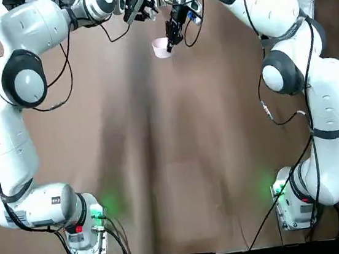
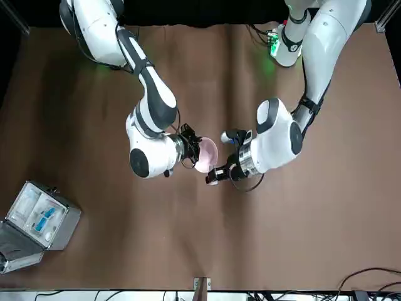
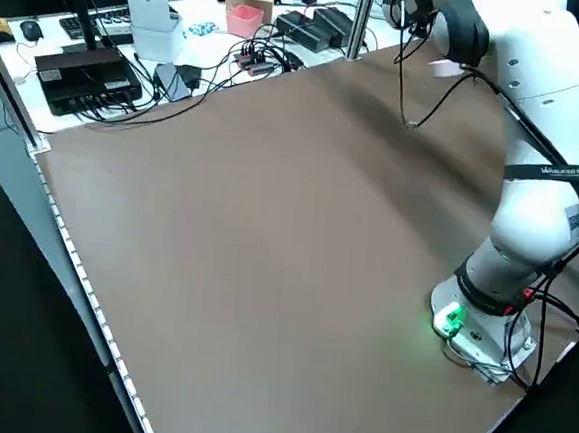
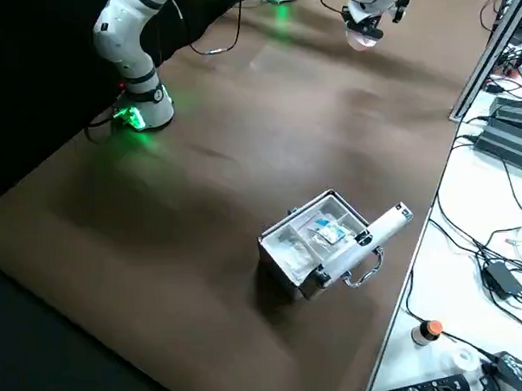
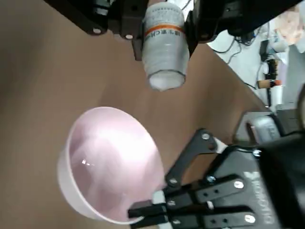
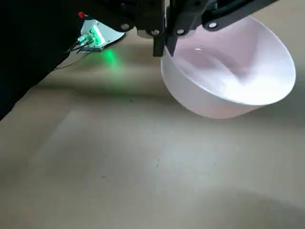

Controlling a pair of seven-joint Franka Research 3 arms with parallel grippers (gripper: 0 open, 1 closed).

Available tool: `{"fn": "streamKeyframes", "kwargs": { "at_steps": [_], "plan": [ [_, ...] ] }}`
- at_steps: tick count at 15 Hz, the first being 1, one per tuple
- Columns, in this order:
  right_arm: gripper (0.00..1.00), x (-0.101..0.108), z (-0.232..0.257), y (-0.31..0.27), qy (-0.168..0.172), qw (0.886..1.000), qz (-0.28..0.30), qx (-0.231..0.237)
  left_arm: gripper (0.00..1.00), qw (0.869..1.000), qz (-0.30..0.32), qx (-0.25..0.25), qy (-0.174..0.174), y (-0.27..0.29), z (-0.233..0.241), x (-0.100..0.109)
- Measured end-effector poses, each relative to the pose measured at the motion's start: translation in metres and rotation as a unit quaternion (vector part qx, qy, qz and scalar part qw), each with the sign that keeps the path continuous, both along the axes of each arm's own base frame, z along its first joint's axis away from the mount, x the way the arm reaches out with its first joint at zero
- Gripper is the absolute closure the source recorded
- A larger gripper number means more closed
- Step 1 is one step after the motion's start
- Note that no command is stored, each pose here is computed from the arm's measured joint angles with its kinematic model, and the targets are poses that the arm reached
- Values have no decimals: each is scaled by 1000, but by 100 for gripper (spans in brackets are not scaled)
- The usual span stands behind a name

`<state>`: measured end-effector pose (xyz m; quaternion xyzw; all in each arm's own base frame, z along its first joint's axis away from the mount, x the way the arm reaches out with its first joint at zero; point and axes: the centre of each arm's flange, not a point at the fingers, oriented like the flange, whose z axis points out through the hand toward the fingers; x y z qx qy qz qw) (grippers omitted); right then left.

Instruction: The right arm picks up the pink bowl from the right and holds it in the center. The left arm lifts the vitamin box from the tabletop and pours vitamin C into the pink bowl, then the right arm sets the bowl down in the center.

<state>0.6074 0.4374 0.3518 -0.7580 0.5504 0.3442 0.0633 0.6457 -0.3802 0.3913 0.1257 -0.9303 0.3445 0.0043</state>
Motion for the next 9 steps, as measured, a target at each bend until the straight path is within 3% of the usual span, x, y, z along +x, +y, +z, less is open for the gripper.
{"fn": "streamKeyframes", "kwargs": {
  "at_steps": [2,9],
  "plan": [
    [97,0,1,0,-1,1000,0,0,64,999,-3,34,-14,-3,-1,-4],
    [97,0,1,0,-1,1000,0,1,64,996,-13,76,-39,-32,5,-23]
  ]
}}
